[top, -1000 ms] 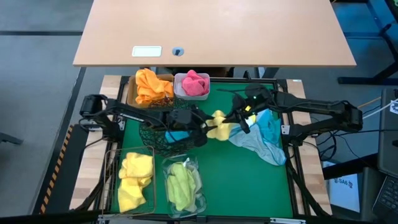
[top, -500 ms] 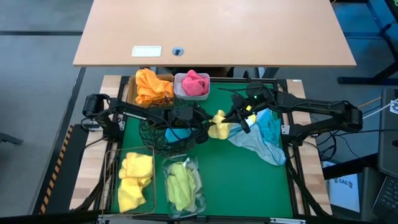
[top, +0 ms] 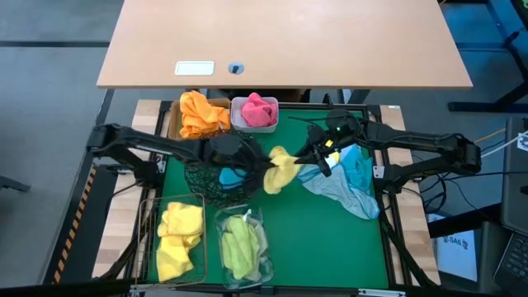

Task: Sort microfiber towel by color & place in baskets
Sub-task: Put the yellow microfiber towel into the wire basket

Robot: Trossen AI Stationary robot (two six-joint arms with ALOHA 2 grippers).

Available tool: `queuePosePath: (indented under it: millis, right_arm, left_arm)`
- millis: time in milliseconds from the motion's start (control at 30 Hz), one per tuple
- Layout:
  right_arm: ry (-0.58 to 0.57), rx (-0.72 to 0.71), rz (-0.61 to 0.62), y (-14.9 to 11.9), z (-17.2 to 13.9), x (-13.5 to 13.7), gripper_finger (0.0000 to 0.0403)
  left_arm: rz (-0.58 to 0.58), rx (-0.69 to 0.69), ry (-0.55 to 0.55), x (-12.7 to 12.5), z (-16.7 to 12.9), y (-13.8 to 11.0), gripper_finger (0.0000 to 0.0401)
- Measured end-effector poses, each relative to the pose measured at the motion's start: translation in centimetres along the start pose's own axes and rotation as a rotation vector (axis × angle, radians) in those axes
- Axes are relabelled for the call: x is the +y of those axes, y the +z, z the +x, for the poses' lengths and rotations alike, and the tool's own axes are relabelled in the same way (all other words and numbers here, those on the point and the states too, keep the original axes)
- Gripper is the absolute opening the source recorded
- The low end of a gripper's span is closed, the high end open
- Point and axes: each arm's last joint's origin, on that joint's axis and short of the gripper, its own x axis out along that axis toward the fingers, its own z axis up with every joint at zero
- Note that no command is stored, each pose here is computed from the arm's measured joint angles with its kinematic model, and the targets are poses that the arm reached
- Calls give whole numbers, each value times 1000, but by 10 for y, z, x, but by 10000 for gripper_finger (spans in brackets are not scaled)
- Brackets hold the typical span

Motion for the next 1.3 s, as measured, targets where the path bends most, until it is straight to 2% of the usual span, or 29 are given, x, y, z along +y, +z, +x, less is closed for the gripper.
queuePosePath:
  millis: [200,367,667,733,900,1133,1233,1300]
  right_arm:
    - [-92,4,3,-1,0,-3,155]
    - [-114,18,11,-2,0,-3,176]
    - [-115,69,39,-8,-1,-3,177]
    - [-116,83,46,-9,-1,-3,177]
    - [-116,129,71,-14,-1,-3,177]
    - [-117,166,91,-18,-2,-3,177]
    - [-117,167,91,-18,-2,-3,177]
    - [-117,167,91,-18,-2,-3,177]
  left_arm:
    - [-162,-22,-149,-11,-62,33,2]
    - [-356,30,-267,-15,-119,46,2]
    - [-751,392,-508,-22,-199,34,2]
    - [-816,458,-522,-24,-211,30,2]
    - [-938,619,-415,-23,-229,15,2]
    - [-1152,954,-91,-19,-242,-14,2]
    - [-1232,1030,19,-19,-244,-20,2]
    - [-1264,1051,48,-20,-244,-21,3]
